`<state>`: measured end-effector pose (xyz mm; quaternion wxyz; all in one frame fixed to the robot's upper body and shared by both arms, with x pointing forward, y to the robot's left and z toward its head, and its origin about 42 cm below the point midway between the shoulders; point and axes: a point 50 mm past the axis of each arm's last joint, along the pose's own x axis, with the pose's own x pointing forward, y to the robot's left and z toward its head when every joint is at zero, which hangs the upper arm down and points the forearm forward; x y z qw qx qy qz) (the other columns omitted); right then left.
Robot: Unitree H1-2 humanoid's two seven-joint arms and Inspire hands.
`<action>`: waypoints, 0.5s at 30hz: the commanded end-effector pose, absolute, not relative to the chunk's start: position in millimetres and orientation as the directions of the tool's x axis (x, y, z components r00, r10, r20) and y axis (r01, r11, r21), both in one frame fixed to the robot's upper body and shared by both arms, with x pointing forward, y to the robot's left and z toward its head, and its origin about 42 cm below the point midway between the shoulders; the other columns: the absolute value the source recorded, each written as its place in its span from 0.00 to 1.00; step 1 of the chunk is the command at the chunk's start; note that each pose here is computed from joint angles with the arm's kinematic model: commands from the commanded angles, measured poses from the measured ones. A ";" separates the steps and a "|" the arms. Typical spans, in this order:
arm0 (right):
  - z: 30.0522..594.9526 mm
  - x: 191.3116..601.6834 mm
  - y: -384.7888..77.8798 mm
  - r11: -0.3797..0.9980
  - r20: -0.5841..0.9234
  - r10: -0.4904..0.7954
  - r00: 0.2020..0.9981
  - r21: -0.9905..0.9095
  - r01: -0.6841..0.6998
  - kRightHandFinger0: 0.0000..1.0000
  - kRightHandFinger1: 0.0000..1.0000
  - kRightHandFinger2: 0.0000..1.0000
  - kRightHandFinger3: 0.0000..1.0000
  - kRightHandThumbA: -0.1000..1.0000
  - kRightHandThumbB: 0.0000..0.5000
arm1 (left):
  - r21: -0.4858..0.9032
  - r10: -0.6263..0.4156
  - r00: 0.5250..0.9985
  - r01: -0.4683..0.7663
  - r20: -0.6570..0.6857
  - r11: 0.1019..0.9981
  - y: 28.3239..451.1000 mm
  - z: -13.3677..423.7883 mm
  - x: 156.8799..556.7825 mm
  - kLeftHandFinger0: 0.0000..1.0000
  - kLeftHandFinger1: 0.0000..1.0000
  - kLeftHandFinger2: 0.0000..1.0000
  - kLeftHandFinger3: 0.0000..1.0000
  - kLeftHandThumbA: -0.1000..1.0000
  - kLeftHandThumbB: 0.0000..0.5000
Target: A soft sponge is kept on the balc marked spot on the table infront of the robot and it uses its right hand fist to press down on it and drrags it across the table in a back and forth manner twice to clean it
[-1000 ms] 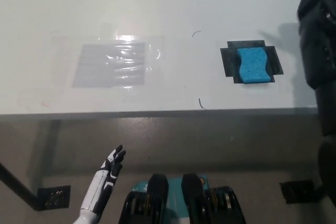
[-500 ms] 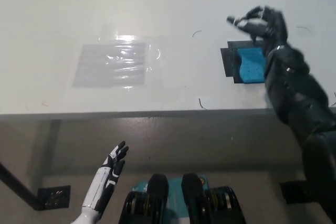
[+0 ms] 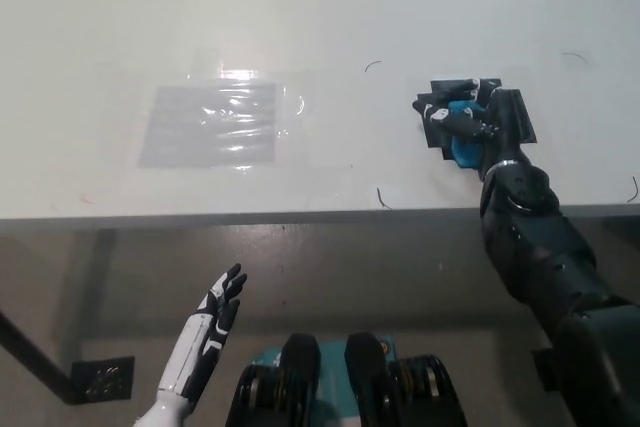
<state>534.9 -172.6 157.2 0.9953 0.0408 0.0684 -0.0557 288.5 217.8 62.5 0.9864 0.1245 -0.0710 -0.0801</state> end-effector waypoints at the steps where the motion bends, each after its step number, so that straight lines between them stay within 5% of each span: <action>1: 98.9 502.6 -178.1 0.989 -0.316 -0.124 0.941 0.037 0.142 0.00 0.02 0.33 0.37 1.00 0.31 | 0.278 -0.183 0.961 0.121 0.207 0.953 220.9 79.8 295.0 1.00 1.00 1.00 1.00 1.00 0.12; 5: 98.5 502.7 -186.4 0.982 -0.311 -0.127 0.942 0.096 0.165 0.00 0.00 0.27 0.30 1.00 0.24 | 0.275 -0.186 0.960 0.124 0.210 0.953 220.8 76.5 294.0 1.00 1.00 1.00 1.00 1.00 0.11; 10: 114.1 511.6 -166.5 0.966 -0.270 -0.036 0.962 0.236 0.102 0.00 0.00 0.27 0.33 1.00 0.23 | 0.282 -0.187 0.962 0.126 0.200 0.951 219.6 73.1 290.5 1.00 1.00 1.00 1.00 1.00 0.11; 13: 135.6 520.7 -137.1 0.959 -0.198 0.072 0.978 0.284 -0.013 0.00 0.00 0.01 0.08 1.00 0.25 | 0.267 -0.178 0.964 0.122 0.196 0.956 219.4 71.4 289.2 1.00 1.00 1.00 1.00 1.00 0.13; 15: 149.4 524.4 -115.3 0.962 -0.152 0.133 0.979 0.259 -0.090 0.01 0.00 0.00 0.00 1.00 0.25 | 0.255 -0.173 0.965 0.120 0.196 0.960 219.5 71.2 287.9 1.00 1.00 1.00 1.00 1.00 0.12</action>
